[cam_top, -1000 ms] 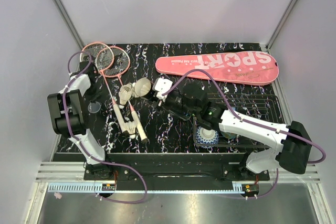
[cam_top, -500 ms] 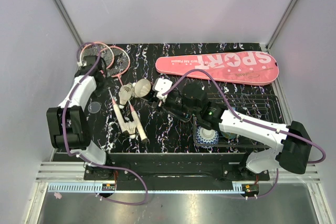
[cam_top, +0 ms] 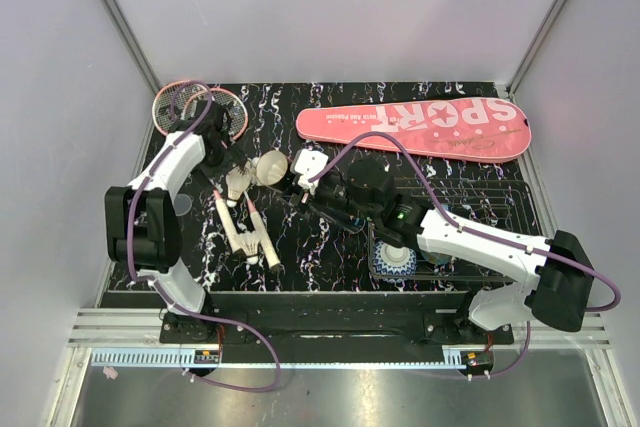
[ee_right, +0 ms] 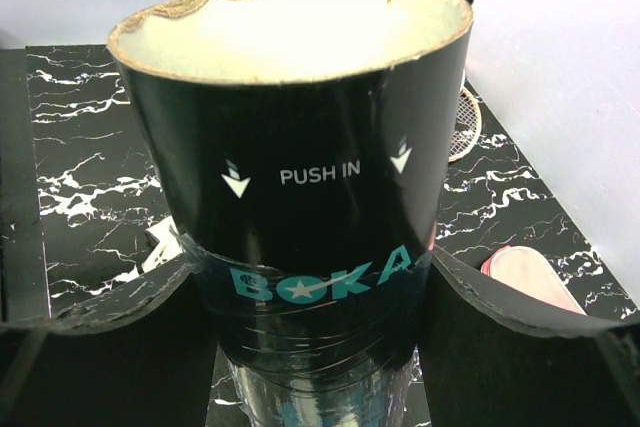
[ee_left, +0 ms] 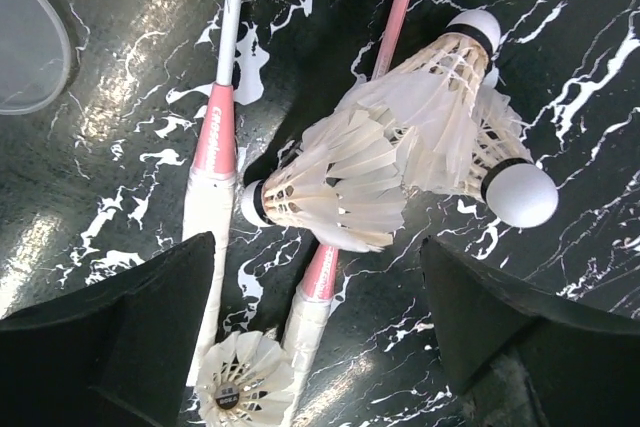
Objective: Pack up the badminton gear
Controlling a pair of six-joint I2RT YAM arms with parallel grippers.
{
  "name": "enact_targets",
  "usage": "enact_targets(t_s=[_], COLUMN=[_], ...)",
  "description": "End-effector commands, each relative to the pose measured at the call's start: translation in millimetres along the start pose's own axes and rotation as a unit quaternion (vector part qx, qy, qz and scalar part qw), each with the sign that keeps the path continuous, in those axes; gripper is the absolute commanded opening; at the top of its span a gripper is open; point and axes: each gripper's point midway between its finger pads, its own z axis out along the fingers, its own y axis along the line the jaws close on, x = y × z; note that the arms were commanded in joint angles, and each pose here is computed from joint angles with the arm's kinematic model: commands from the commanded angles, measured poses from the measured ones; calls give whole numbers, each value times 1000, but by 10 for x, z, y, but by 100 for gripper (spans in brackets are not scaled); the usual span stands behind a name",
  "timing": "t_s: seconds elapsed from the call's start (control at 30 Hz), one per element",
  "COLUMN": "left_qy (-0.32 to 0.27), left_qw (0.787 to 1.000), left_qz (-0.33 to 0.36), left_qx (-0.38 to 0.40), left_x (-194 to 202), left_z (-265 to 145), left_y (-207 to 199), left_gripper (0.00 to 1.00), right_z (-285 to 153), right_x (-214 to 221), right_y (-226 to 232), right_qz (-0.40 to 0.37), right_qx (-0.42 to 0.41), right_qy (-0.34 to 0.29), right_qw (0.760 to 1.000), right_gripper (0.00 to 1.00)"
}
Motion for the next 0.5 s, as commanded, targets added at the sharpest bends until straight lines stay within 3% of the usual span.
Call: enact_targets(t_s=[0.0, 0.3, 0.47], left_qy=[-7, 4, -8], left_qw=[999, 999, 999], left_qz=[-15, -23, -20], left_qx=[-29, -43, -36], left_x=[-57, 37, 8], left_z=[78, 228, 190], left_y=[-35, -25, -18], left_gripper=[86, 60, 32], right_z=[-67, -53, -61], right_x=[-364, -344, -342], right_y=[-162, -133, -133], right_qz=[-6, -6, -9], right_qx=[26, 20, 20], right_qy=[-50, -48, -48], right_qw=[998, 999, 999], right_gripper=[37, 37, 37])
